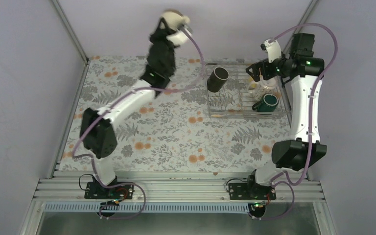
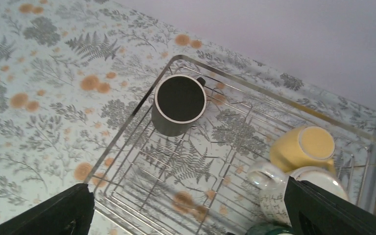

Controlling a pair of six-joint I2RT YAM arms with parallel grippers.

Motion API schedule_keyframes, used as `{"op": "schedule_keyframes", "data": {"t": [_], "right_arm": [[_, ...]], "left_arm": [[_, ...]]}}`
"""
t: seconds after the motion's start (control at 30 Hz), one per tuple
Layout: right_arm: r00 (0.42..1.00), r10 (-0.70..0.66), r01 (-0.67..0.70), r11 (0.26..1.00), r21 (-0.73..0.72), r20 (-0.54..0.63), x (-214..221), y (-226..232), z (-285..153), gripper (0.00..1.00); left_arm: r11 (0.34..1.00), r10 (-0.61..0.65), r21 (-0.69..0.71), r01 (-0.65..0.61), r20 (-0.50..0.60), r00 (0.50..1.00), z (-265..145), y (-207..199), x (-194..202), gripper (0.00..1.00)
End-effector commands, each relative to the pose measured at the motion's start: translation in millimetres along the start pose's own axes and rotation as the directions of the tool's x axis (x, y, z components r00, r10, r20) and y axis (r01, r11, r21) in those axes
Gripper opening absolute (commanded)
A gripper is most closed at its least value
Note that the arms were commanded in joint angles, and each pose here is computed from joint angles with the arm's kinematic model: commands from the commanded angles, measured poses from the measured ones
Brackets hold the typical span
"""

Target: Unload the cups from the dish rack

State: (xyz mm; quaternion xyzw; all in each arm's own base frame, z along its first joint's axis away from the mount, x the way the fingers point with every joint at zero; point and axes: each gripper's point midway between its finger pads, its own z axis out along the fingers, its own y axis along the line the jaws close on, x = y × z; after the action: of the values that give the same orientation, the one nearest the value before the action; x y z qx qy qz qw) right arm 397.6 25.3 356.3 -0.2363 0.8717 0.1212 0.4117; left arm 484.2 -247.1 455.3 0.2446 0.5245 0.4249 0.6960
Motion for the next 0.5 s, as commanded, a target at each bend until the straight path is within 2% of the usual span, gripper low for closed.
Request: {"op": "schedule_keyframes", "data": {"t": [0.0, 0.13, 0.23, 0.33, 0.47], "right_arm": [[0.992, -0.109, 0.114, 0.99, 0.083, -0.063, -2, -12, 22, 1.0], [0.99, -0.103, 0.111, 0.991, 0.08, -0.097, -4, -16, 51, 1.0], [0.991, -0.095, 0.101, 0.993, 0.066, -0.092, -9, -16, 64, 1.0], [0.992, -0.086, 0.089, 0.995, 0.037, -0.092, -10, -13, 82, 1.0], [0.991, -0.067, 0.067, 0.998, -0.001, -0.114, -4, -11, 109, 1.0]], "left_arm": [[0.955, -0.082, 0.263, 0.136, -0.207, 0.975, 16, 21, 53, 0.02], [0.934, -0.007, 0.34, 0.105, -0.28, 0.96, 21, 40, 98, 0.02], [0.891, 0.052, 0.44, 0.113, -0.347, 0.937, 24, 45, 142, 0.02], [0.821, 0.065, 0.536, 0.196, -0.43, 0.901, 31, 47, 189, 0.02], [0.778, 0.072, 0.559, 0.287, -0.533, 0.843, 43, 63, 255, 0.02]]}}
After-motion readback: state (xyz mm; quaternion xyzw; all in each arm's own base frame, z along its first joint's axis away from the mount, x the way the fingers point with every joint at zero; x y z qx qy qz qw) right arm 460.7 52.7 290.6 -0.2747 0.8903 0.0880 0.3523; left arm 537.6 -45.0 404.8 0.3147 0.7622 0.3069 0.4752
